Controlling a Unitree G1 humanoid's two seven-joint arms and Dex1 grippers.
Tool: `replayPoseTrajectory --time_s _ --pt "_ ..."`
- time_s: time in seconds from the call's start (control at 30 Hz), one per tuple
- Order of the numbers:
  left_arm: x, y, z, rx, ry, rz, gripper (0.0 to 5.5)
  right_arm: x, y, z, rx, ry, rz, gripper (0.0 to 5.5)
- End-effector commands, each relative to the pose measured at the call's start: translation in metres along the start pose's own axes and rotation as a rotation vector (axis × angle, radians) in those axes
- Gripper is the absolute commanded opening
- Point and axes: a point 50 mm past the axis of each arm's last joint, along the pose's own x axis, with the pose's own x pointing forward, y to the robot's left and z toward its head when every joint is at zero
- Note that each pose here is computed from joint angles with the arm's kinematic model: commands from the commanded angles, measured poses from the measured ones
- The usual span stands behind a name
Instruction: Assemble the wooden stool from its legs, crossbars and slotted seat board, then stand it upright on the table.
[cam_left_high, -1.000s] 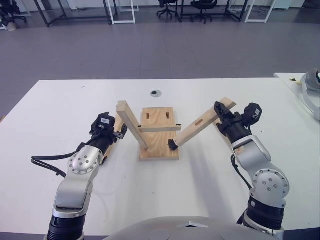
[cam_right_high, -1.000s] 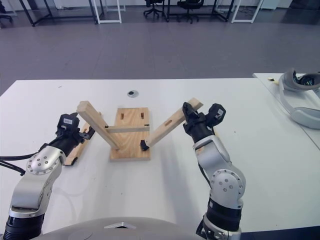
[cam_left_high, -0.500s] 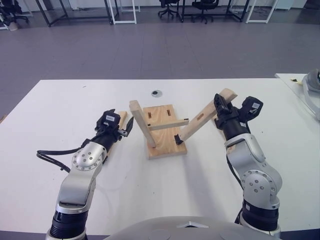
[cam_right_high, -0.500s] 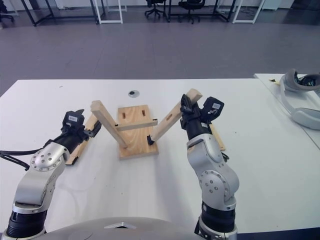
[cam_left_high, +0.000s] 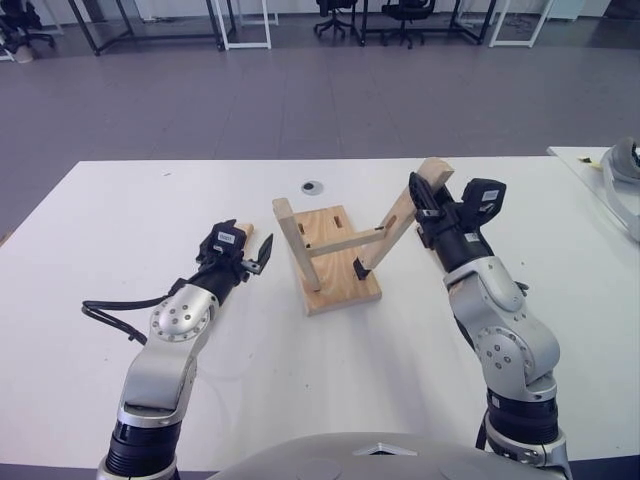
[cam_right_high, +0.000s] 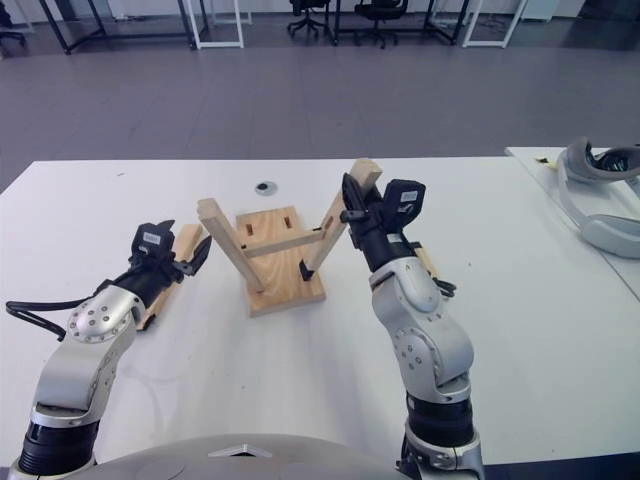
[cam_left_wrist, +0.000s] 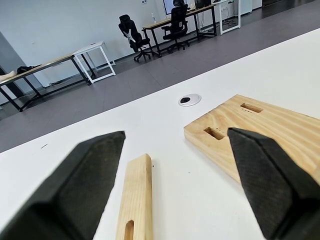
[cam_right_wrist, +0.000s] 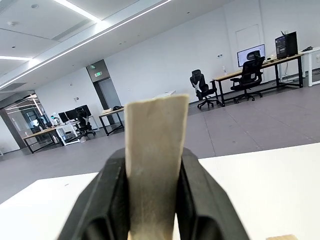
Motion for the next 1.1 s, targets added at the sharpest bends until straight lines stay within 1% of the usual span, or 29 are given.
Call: replayPoseTrajectory --time_s 0.03,0.13,0.2,0.33,0.4,0.5,0.6,0.73,0.83,0.9,0.97,1.1 --pt "0.002 0.001 0.000 0.006 0.003 0.007 3.77 -0.014 -0.017 -0.026 -0.091 0.186 -0.100 1.01" --pt "0.003 0.001 0.000 0.006 0.000 0.011 3.77 -0.021 -0.019 -0.032 -0.115 0.264 -0.218 1.01" --pt "0.003 0.001 0.002 0.008 -0.004 0.012 3.77 -0.022 -0.027 -0.038 -0.100 0.324 -0.323 1.01" --pt "0.003 0.002 0.003 0.013 -0.006 0.011 3.77 -0.026 -0.032 -0.043 -0.056 0.423 -0.442 1.01" --pt "0.003 0.002 0.004 0.012 -0.007 0.012 3.77 -0.026 -0.028 -0.042 -0.100 0.453 -0.424 1.01" --pt "0.006 -0.002 0.007 0.007 -0.019 0.005 3.77 -0.028 -0.019 -0.044 -0.190 0.495 -0.323 1.01" --pt "0.012 -0.002 0.011 -0.003 -0.042 0.011 3.77 -0.024 -0.021 -0.037 -0.203 0.453 -0.270 1.02" --pt "0.016 -0.008 0.012 -0.015 -0.050 0.005 3.77 -0.009 -0.024 -0.014 -0.102 0.301 -0.286 1.02" --pt "0.017 -0.011 0.012 -0.018 -0.052 0.001 3.77 0.001 -0.029 0.001 0.031 0.205 -0.310 1.02" --pt "0.018 -0.013 0.013 -0.020 -0.055 0.002 3.77 0.004 -0.030 0.004 0.117 0.188 -0.310 1.02" --pt "0.018 -0.014 0.014 -0.024 -0.058 0.002 3.77 0.004 -0.031 0.002 0.161 0.203 -0.296 1.02" --pt "0.018 -0.016 0.014 -0.029 -0.058 -0.003 3.77 0.004 -0.040 0.003 0.118 0.216 -0.255 1.02"
